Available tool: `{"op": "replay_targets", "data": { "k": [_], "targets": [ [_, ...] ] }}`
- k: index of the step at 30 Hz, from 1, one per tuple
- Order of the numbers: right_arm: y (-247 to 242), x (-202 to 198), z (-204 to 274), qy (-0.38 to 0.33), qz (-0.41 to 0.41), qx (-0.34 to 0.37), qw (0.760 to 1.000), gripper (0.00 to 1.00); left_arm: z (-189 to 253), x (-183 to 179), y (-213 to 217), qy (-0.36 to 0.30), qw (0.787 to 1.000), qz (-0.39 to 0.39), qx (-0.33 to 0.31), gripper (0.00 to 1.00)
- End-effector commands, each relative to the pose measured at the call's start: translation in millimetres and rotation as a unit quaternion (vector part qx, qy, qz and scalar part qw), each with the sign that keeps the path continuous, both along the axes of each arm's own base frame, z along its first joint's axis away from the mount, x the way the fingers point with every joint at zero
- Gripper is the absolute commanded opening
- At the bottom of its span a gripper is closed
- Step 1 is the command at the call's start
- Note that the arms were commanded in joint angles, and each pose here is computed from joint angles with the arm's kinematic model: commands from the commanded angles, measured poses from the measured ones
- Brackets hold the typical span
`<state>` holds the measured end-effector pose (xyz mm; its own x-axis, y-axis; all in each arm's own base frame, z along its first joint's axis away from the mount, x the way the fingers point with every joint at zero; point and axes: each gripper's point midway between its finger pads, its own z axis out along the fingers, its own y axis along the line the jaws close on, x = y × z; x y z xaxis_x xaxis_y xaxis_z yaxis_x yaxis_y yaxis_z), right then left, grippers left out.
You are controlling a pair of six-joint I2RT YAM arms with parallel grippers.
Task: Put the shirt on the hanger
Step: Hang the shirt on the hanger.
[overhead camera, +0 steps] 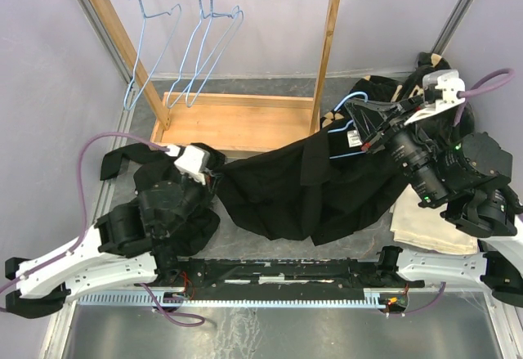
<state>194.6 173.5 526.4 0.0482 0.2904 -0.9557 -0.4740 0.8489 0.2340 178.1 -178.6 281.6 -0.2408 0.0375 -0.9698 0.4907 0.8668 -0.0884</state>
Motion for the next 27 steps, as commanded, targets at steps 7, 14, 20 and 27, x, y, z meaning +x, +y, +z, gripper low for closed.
{"op": "replay_targets", "data": {
  "k": [7, 14, 20, 27],
  "targets": [
    [-35, -9, 29, -0.033, -0.023, 0.034, 0.999, 0.00, 39, 9, 53, -0.032, 0.994, 0.103, -0.003, 0.03],
    [-32, -13, 39, -0.049, -0.005, 0.026, 0.998, 0.00, 66, 13, 56, -0.062, 0.993, 0.104, 0.007, 0.03],
    [-29, -18, 75, -0.086, 0.012, 0.022, 0.996, 0.00, 133, 12, 33, -0.110, 0.993, 0.044, -0.002, 0.27],
    [-38, -22, 126, -0.137, 0.002, 0.024, 0.990, 0.00, 211, 7, 12, -0.168, 0.986, -0.016, -0.016, 0.68]
  ]
}}
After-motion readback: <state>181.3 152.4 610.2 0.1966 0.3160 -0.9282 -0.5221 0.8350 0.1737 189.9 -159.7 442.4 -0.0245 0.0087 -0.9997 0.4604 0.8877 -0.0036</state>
